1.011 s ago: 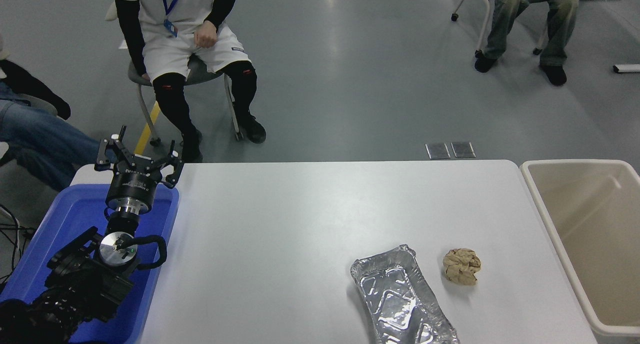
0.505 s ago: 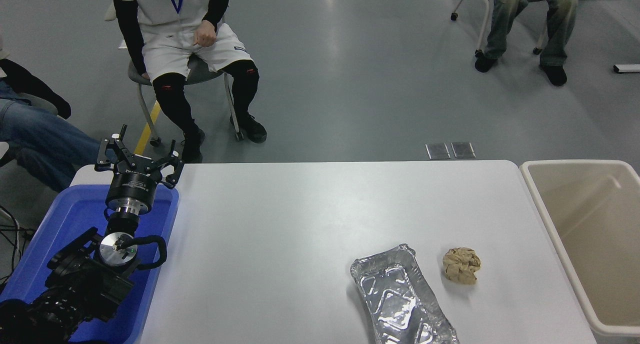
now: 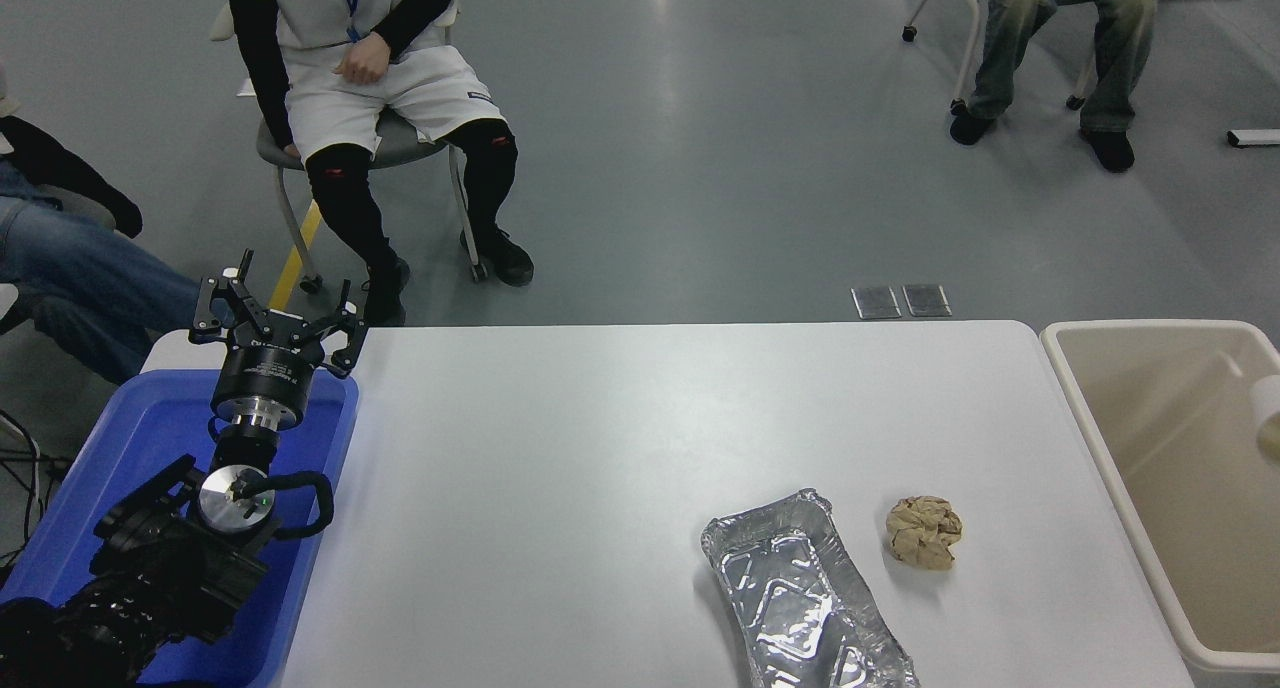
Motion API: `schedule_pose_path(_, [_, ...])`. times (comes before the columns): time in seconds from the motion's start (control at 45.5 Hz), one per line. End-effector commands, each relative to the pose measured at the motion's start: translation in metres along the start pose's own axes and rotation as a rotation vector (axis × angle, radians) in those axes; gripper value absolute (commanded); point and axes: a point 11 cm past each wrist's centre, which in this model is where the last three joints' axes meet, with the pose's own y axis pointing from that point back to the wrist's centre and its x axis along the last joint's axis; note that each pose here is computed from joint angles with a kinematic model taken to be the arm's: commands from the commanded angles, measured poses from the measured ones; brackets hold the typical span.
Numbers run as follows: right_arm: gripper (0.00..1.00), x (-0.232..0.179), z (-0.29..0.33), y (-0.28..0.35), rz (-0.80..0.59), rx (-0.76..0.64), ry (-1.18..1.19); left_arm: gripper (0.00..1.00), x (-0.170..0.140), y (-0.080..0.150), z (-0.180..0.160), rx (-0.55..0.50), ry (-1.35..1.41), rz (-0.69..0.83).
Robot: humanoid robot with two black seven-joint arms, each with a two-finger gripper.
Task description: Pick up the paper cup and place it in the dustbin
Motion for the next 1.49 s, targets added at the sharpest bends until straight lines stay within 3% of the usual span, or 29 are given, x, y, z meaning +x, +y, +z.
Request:
schedule_pose_path(0.0, [0.0,-0.013,-0.003,-0.001,0.014,0.003,-0.001,0.99,0.0,0.0,0.0,0.0,0.0,0.0])
schedule_pose_path(0.088, [0.0,-0.012,-0.003,-0.001,0.02,0.0,-0.019,0.99,0.001,0.001,0.0,0.001,0.0,0.001])
schedule_pose_path(0.154, [0.5,-0.004,0.001,0.0,0.046,-0.009,-0.034,0.99,0.0,0.0,0.0,0.0,0.0,0.0])
schedule_pose_path(0.198, [0.72,0.002,0.002,0.0,0.066,-0.014,-0.033,0.99,0.0,0.0,0.0,0.0,0.0,0.0])
schedule_pose_path(0.374, [0.96,0.005,0.0,-0.001,0.079,-0.01,-0.063,0.99,0.001,0.001,0.0,0.001,0.0,0.001])
schedule_pose_path(0.967, [0.99,0.016,-0.018,-0.004,0.087,0.028,-0.133,0.99,0.0,0.0,0.0,-0.001,0.001,0.0])
schedule_pose_path(1.473, [1.0,0.036,-0.055,0.013,-0.096,0.142,0.026,0.99,0.0,0.0,0.0,-0.001,0.001,0.0])
